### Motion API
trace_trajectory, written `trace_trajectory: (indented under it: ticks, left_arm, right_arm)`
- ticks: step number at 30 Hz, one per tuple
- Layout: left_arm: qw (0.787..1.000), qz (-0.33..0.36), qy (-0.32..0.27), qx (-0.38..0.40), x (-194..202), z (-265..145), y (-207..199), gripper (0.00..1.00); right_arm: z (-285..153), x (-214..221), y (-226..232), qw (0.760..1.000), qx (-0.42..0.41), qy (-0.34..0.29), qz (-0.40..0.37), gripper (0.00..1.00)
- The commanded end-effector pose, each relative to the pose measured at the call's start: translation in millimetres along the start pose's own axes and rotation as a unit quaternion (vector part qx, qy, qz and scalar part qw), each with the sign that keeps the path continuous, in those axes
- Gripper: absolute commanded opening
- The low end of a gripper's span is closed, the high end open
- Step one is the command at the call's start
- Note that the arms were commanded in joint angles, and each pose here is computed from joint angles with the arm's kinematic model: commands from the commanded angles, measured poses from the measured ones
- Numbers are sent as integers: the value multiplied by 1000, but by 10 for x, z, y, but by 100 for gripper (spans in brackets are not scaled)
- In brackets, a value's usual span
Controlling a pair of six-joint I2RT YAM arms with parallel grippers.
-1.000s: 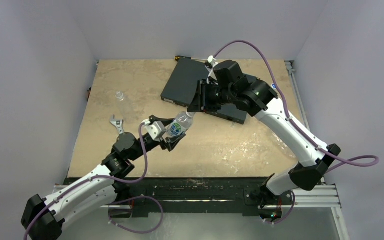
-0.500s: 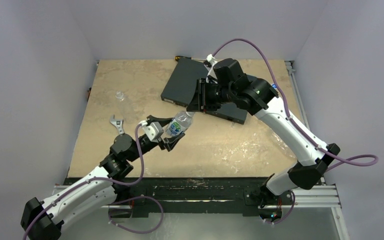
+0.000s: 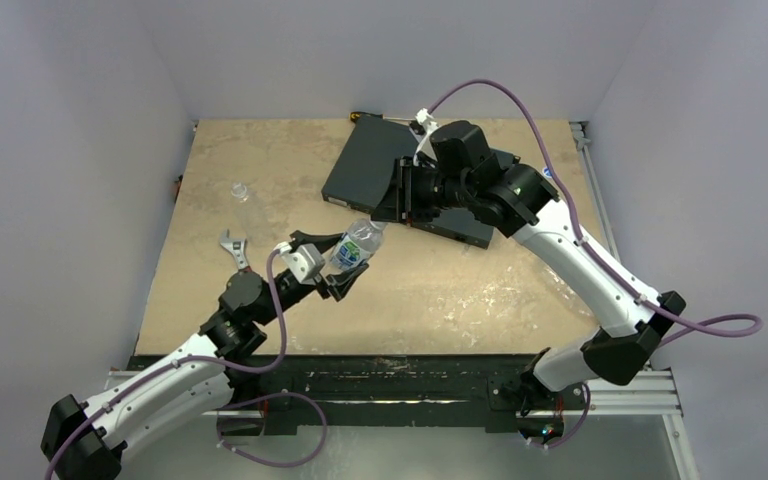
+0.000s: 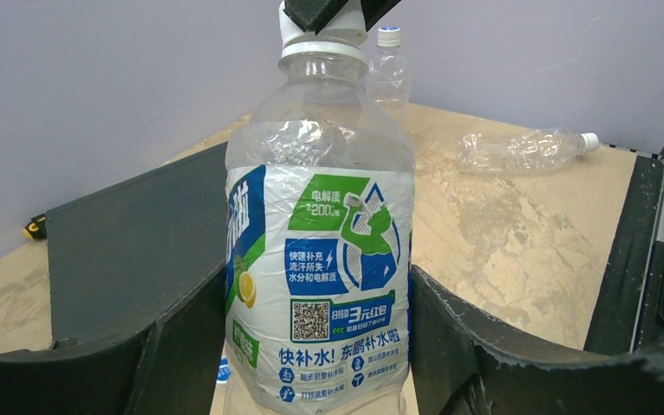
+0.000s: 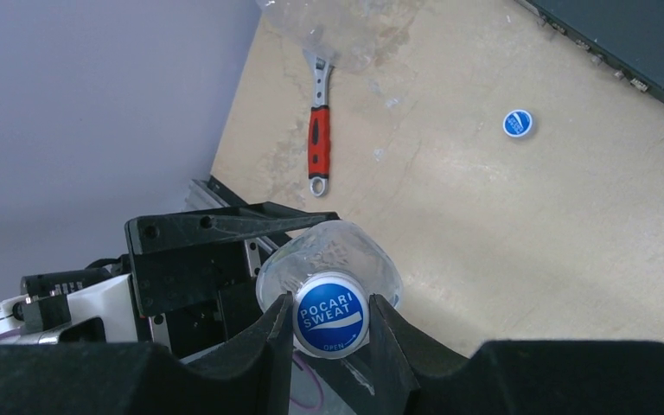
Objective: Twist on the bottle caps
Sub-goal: Screw the bottle cap onto the plastic bottle.
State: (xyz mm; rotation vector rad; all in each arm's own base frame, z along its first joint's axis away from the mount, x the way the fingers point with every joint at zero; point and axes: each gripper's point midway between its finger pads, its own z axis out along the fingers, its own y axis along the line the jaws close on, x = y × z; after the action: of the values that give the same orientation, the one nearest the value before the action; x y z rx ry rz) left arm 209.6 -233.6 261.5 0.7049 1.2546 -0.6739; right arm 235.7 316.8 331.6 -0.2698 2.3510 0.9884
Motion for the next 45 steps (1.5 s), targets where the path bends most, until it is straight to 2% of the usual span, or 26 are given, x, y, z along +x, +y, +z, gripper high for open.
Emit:
trace_trajectory:
  ticks: [1,9,15,18,25,31,33,38,43,45]
  left_arm:
    - [978,1,-208,-16,-1142,-65,67,0]
    - [974,-10,-226,-20,-1179,-22,85,0]
    - [973,-10,-228,-20,-1170,1,89,0]
    - [974,-13,-225,-20,-1132,-2,88,0]
    - [979,-36,-199,-18,-918,-39,58,0]
    - [981,-64,-182,-33,-712,-80,85,0]
    - [980,-70,-182,-39,-685,-89,103,0]
    - [983,-76,-169,-13,-637,-68,9,0]
    - [983,-79,-160,36,-646,-107,-173,0]
    - [982,-81,-154,69,-650,-125,-293,0]
  right_arm:
    - [60,300,5,998,-11,58,6,16]
    - [122,310,20,998,-14,54,7,17]
    - [158,342,-35,998,15,60,-3,18]
    - [146,324,-51,998,22,57,-3,24]
    - [-12,132,87,999,10,26,-20,56]
    - [-185,-18,162,999,3,-11,-35,91]
    - [-221,-8,105,998,9,-20,-53,97]
    - [-539,-43,212,987,-36,-58,-144,98]
    - [-926,-21,311,963,-75,-87,-245,98]
    - [-992,-4,324,954,-83,-88,-275,95]
